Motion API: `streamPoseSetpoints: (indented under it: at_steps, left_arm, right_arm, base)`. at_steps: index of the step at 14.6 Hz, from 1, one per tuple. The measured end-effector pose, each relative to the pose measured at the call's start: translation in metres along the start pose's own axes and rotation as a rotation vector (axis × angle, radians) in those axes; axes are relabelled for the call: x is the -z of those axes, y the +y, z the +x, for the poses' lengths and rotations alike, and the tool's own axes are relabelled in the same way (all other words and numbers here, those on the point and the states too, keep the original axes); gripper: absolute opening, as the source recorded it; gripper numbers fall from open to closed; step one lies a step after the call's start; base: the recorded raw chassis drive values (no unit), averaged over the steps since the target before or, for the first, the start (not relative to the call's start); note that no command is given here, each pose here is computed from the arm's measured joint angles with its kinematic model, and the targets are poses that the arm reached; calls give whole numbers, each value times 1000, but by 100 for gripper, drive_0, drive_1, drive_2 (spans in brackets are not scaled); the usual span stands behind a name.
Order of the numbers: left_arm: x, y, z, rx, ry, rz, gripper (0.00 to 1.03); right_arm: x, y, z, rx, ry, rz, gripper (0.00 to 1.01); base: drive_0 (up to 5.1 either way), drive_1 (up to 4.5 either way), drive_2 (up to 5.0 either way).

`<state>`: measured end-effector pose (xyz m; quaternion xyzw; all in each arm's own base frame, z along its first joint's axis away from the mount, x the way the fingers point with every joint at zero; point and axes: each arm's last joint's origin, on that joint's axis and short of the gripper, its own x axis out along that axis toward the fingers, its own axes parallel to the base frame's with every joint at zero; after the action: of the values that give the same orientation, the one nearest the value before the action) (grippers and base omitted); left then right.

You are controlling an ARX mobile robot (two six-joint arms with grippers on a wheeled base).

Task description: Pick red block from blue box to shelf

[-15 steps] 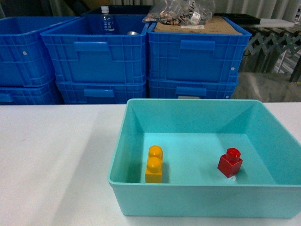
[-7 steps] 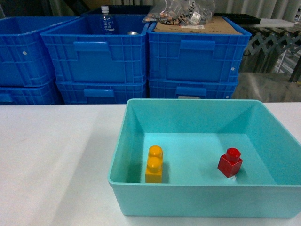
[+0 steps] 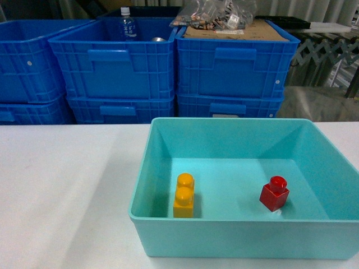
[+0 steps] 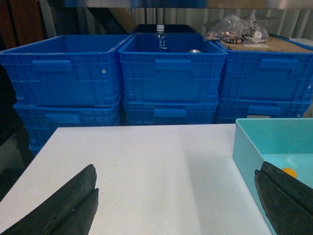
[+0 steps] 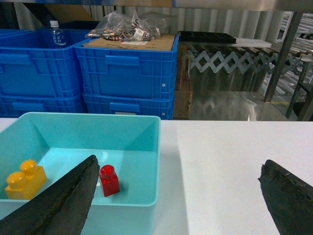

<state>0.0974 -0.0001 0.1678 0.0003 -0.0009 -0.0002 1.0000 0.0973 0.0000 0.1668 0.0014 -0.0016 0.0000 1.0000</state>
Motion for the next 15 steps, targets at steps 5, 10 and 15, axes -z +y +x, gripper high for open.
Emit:
streamPoseSetpoints:
  at_steps: [5,10,15]
  left_arm:
    - [0,0,0,0,0,0,98]
    - [0,0,0,0,0,0,98]
    - [0,0,0,0,0,0,98]
  right_arm:
    - [0,0,0,0,0,0,98]
    - [0,0,0,0,0,0,98]
    - [-23,32,48,-337,173,-82,98]
  base:
    - [0,0,0]
    - [0,0,0]
    - [0,0,0]
